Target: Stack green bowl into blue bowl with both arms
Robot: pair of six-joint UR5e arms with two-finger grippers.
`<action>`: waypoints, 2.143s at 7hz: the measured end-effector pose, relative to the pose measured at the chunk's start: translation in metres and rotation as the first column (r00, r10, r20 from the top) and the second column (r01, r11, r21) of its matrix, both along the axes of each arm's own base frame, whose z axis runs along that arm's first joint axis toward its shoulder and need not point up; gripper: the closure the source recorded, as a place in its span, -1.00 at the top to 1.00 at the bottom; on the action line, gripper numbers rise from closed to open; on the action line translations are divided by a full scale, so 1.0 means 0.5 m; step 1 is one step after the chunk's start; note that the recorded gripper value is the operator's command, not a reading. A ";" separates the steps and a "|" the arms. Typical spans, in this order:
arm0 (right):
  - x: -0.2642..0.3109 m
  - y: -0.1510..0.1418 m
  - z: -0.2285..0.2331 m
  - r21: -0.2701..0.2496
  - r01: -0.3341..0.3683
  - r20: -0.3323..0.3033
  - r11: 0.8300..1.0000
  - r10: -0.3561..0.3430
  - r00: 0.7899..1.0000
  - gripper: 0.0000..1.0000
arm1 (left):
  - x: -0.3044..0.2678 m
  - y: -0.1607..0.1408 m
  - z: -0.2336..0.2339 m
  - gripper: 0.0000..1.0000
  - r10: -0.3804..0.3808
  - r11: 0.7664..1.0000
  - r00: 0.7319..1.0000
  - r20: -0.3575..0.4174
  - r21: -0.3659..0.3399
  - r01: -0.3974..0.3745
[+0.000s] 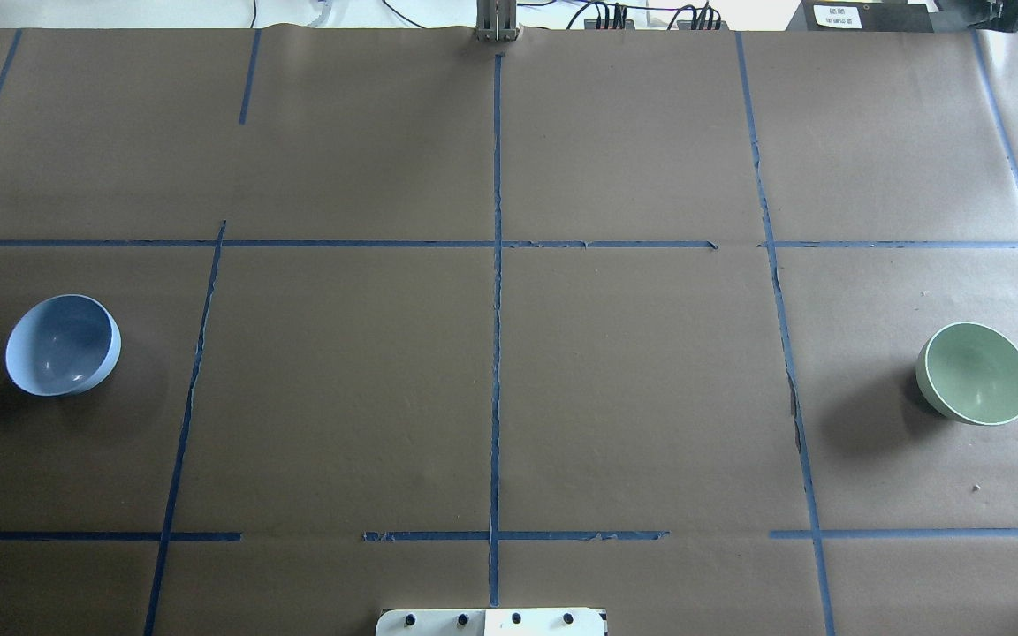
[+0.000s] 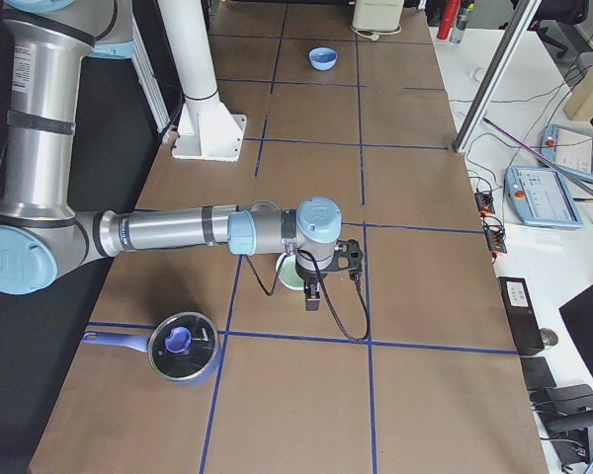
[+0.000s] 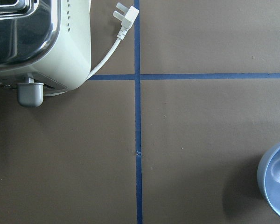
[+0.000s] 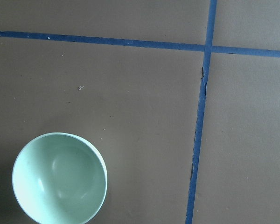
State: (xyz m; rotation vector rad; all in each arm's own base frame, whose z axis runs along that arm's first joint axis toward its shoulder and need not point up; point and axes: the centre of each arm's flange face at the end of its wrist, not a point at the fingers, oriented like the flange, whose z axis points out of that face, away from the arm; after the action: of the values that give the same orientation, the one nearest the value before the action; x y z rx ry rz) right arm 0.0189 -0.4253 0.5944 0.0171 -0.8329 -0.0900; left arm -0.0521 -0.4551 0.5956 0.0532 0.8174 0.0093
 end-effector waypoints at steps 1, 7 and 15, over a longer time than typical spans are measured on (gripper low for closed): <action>0.000 0.001 -0.001 -0.001 -0.002 0.000 1.000 0.002 1.000 0.99 | 0.000 0.003 0.002 1.00 0.006 1.000 1.000 0.013 0.009 -0.006; 0.001 0.013 -0.024 0.013 -0.008 0.005 1.000 0.008 1.000 1.00 | 0.012 0.035 0.034 1.00 0.034 0.999 0.999 0.040 0.004 -0.034; -0.036 0.010 -0.042 0.060 0.033 0.050 0.998 -0.036 0.998 0.99 | 0.333 0.037 -0.014 1.00 0.038 0.998 0.999 -0.028 -0.050 -0.040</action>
State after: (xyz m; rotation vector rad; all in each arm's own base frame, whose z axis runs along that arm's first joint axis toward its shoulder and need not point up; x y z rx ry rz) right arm 0.0010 -0.4205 0.5733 0.0610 -0.8811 -0.1468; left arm 0.1146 -0.4365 0.5884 -0.0104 0.8453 0.0246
